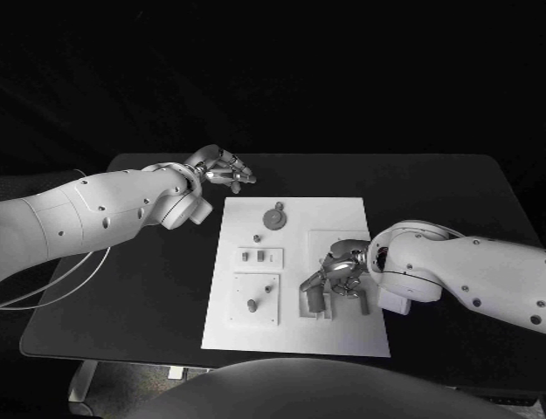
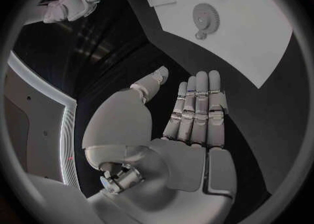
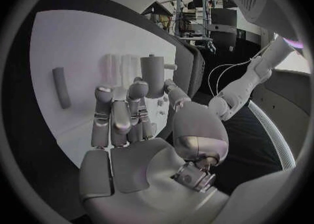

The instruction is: Assemble the parts on the task board

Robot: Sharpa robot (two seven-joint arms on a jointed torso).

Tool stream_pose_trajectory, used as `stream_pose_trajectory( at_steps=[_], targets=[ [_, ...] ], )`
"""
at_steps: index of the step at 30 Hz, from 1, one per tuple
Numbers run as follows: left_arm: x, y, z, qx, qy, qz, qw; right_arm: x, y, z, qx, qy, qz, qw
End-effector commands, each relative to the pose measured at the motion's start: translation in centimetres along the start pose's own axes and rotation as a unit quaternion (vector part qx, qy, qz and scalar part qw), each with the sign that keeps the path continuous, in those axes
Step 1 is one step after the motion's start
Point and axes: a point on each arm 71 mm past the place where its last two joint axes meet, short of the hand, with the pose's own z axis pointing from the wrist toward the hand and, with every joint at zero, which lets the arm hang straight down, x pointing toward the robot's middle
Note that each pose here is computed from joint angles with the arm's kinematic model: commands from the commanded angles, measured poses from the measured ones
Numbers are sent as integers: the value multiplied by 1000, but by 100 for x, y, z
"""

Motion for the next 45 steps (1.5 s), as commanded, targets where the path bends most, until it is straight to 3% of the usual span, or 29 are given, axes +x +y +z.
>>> stream_pose_trajectory(
  at_steps=[1, 9, 18, 31, 45],
  targets=[
    [20, -17, 5, 2, 8, -1, 1000, -8, 0, 14, 6, -12, -15, 1000],
    [24, -19, 6, 2, 9, -1, 1000, -23, 11, 45, 16, -25, -32, 999],
    [33, -23, 8, 2, 10, -1, 1000, -14, -24, 110, 29, -16, -29, 999],
    [33, -20, 4, 0, 12, 1, 1000, 81, -39, 140, 32, 24, -21, 999],
    [35, -21, 6, 0, 11, 1, 1000, 120, -16, 177, 28, 19, -19, 999]
  ],
)
